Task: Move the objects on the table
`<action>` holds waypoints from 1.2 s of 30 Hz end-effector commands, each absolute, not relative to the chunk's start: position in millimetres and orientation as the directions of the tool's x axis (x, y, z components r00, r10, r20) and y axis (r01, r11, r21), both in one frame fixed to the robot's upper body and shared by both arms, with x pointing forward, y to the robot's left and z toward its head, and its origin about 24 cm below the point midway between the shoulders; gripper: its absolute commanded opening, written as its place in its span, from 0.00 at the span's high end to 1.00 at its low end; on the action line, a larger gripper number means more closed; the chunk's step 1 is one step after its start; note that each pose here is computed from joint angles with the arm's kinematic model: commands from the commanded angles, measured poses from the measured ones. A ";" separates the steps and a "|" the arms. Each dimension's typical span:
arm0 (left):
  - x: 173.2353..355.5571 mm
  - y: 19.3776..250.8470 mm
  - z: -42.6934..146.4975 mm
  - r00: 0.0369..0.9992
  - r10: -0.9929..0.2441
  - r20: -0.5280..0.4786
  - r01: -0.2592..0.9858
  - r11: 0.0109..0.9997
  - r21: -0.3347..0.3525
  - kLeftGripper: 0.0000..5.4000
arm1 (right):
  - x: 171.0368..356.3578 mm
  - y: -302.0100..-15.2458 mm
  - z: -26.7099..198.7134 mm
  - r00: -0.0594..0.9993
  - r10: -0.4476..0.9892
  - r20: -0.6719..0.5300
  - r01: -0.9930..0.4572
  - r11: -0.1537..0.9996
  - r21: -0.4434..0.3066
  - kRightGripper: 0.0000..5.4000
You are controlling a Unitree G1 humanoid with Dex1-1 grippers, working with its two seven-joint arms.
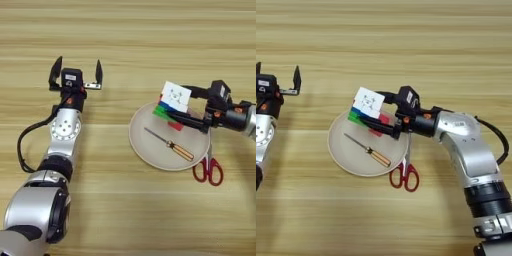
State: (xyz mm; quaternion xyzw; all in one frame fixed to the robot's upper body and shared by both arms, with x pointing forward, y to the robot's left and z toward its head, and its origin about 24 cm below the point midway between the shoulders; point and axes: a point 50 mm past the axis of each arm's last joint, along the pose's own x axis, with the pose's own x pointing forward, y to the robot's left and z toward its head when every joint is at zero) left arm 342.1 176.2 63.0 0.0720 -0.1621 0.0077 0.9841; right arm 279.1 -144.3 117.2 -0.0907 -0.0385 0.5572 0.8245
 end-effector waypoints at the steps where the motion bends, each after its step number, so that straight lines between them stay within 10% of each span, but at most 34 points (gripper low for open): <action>1: 344.6 171.2 66.4 0.945 -0.061 0.322 0.016 0.990 0.138 0.00 | 277.0 -144.3 114.6 0.350 0.934 -0.071 -0.921 0.329 -0.211 0.39; 6: 329.2 161.5 71.9 0.859 -0.381 0.343 0.319 0.921 0.224 0.00 | 275.7 -138.7 113.5 0.331 0.938 -0.099 -0.926 0.303 -0.224 0.39; 15: 271.8 164.7 100.2 0.408 -0.896 0.173 0.866 0.440 0.238 0.00 | 270.2 -132.2 112.6 0.289 0.946 -0.143 -0.939 0.251 -0.236 0.39; 24: 242.1 148.8 106.9 0.125 -0.990 0.065 0.983 0.133 0.128 0.00 | 266.9 -133.3 116.5 0.258 0.949 -0.183 -0.944 0.207 -0.258 0.39; 36: 245.9 132.4 105.5 0.071 -0.997 0.042 0.990 0.076 0.120 0.00 | 257.4 -135.5 122.3 0.179 0.956 -0.232 -0.957 0.115 -0.266 0.39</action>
